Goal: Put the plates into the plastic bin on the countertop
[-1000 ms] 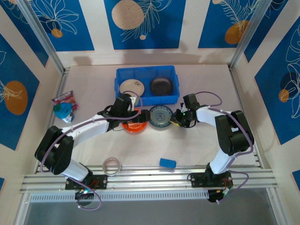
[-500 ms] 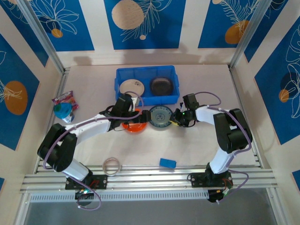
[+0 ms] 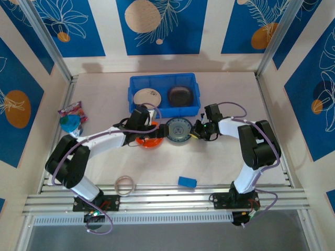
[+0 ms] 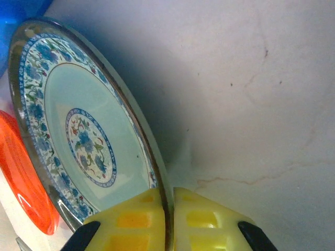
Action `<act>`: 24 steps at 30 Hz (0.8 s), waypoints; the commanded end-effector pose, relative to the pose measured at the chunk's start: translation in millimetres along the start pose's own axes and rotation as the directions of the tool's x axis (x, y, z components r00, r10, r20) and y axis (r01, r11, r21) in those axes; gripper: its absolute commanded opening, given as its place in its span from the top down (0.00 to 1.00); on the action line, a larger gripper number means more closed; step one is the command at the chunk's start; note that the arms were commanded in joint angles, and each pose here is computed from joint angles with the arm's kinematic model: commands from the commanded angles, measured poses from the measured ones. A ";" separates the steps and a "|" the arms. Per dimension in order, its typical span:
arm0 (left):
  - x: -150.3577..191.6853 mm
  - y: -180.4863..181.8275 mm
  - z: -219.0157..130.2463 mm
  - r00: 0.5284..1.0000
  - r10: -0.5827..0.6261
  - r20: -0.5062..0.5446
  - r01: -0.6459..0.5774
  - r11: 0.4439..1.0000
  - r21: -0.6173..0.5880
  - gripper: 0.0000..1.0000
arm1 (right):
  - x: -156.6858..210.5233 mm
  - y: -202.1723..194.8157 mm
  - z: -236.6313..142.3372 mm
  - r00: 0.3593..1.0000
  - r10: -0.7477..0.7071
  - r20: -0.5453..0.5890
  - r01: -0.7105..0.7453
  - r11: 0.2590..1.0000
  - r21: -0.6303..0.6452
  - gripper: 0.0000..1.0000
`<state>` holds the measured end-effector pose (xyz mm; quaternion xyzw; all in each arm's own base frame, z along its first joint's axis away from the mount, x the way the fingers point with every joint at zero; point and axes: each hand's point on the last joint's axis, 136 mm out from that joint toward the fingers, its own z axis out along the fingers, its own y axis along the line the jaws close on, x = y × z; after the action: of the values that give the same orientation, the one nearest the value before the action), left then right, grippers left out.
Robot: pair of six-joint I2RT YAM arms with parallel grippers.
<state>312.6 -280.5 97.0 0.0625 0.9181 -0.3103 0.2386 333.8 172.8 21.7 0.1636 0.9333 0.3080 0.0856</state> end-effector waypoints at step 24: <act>-15.2 -16.1 6.7 0.994 -0.113 0.011 0.110 0.985 0.130 0.20 | 48.6 20.5 -81.4 0.999 -0.035 0.034 0.039 0.994 -0.105 1.00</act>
<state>320.0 -289.7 106.8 0.0305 0.9052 -0.3541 0.2330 283.2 156.3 85.6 0.1518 0.9236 0.3286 0.1264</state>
